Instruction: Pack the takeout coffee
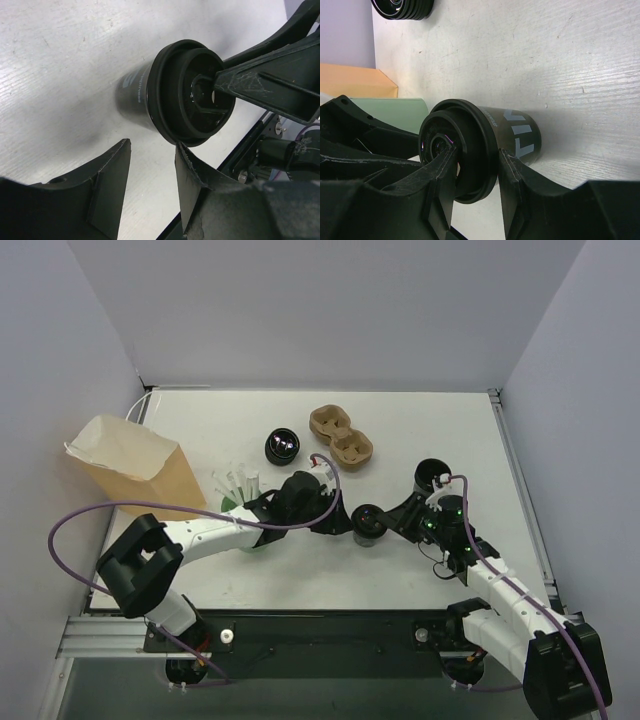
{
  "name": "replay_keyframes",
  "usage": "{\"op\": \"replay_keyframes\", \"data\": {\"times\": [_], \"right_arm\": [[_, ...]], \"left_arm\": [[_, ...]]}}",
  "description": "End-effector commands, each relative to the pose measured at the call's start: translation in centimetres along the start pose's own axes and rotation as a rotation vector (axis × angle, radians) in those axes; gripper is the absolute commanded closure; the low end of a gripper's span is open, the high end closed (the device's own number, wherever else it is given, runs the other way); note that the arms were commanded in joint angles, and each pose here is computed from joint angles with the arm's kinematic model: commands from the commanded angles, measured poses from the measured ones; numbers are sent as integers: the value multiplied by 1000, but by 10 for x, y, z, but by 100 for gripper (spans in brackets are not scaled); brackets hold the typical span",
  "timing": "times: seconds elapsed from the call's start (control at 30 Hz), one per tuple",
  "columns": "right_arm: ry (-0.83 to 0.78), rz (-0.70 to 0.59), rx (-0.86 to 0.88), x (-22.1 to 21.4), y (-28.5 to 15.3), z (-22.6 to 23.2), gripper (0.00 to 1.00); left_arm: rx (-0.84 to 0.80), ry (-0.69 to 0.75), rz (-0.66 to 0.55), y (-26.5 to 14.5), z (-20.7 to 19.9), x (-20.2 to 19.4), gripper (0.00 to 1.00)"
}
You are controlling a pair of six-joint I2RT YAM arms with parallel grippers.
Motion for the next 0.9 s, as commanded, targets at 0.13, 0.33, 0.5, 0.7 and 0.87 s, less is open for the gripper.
{"op": "replay_keyframes", "data": {"times": [0.13,0.33,0.5,0.7,0.87], "right_arm": [[31,85,-260,-21,-4,-43,67],[34,87,-258,-21,-4,-44,67],[35,91,-259,-22,-3,-45,67],[39,95,-283,-25,-3,-53,67],[72,100,-316,-31,0,-68,68]], "left_arm": [[-66,-29,-99,0,-4,18,50],[-77,-62,-88,12,5,11,51],[-71,-92,-68,19,13,0,54],[174,-154,101,24,35,-39,68],[317,-199,223,25,55,-84,74]]}}
Point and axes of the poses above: each gripper's point midway between its finger pads, its own y axis out along the fingers, its own z axis along the line the jaws close on, x = y × z, the point moved 10 cm from there along -y, back along the fingers, and after that the axes turned 14 degrees about y, right-handed, at the moved point
